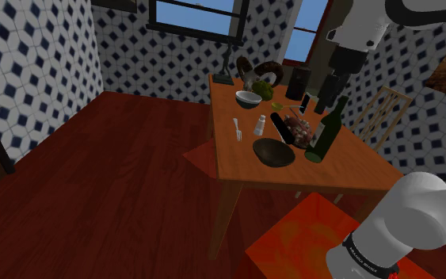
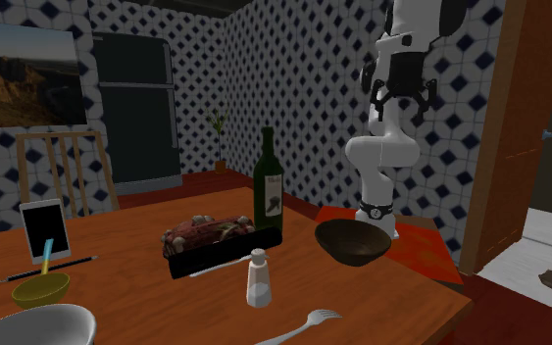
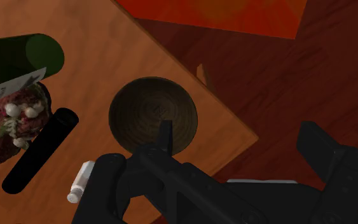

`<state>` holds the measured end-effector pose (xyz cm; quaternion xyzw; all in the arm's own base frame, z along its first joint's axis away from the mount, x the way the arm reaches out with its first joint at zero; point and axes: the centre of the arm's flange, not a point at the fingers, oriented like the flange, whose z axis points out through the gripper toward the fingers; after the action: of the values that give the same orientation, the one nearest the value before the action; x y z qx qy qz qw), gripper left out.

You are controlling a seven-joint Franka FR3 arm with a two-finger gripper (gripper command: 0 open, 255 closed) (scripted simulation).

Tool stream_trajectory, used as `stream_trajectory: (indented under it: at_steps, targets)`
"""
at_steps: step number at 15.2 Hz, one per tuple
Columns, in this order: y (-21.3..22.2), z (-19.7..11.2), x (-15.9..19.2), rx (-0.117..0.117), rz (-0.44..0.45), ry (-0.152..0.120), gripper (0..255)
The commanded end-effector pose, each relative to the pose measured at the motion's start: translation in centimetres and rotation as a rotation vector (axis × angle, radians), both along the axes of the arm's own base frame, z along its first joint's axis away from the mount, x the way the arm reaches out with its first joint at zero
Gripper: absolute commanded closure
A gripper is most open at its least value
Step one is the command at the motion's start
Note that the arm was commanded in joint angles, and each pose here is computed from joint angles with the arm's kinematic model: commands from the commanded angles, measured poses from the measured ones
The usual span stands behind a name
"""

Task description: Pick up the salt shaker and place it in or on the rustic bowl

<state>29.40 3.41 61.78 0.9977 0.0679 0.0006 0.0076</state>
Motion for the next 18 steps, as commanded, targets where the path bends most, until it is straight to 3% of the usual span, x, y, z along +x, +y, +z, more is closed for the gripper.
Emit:
stream_trajectory:
  at_steps: [1,18]
  targets:
    - [0.0,0.0,0.0,0.000,0.000,0.000,0]
    - [-9.7,-10.4,16.9,-0.038,-0.112,-0.011,0]
